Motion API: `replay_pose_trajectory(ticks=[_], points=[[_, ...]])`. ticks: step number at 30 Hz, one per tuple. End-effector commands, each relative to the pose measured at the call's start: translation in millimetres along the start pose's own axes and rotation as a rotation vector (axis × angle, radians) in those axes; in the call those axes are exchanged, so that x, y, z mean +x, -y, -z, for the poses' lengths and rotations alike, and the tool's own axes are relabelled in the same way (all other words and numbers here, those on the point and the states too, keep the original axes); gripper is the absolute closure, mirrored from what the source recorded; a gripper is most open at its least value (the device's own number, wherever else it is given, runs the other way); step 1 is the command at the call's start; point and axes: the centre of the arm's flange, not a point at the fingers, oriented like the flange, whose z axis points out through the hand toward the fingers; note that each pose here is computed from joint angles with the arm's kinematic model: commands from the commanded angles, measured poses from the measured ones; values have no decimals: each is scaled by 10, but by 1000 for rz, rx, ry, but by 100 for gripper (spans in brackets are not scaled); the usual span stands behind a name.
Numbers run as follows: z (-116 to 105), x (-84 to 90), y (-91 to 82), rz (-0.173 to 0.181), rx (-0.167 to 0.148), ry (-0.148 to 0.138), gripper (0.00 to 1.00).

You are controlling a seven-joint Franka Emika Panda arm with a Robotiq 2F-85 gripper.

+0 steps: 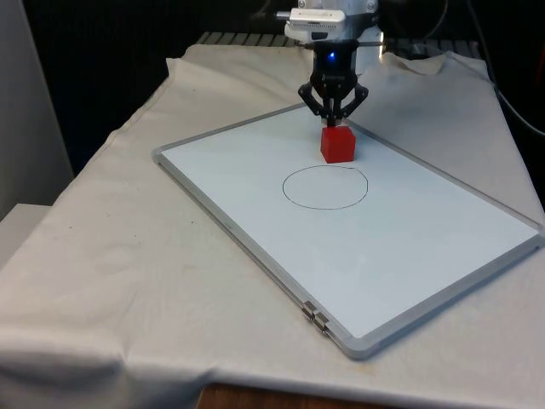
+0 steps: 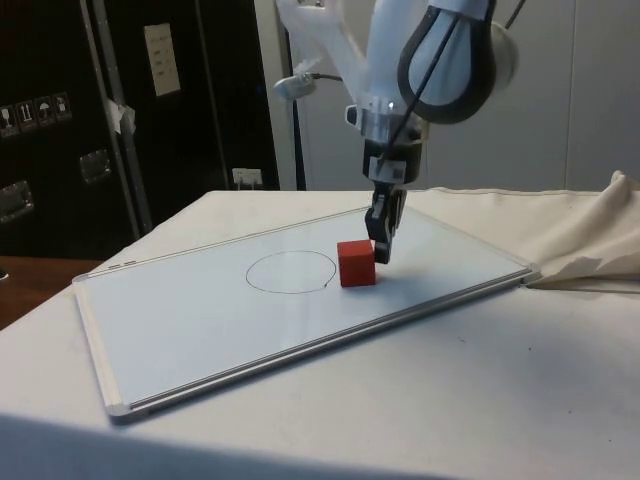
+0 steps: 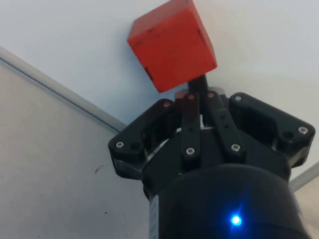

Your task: Push the cube into the marked area.

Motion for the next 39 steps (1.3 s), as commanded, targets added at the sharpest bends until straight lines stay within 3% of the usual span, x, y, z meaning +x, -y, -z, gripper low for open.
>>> replay_pose_trajectory(ticks=[1,21,28,39], points=[[9,17,10,1,1,-1,100],[191,177,338,9,42,-6,100],[111,262,420,13,42,4,100],[-70,414,400,16,28,26,100]])
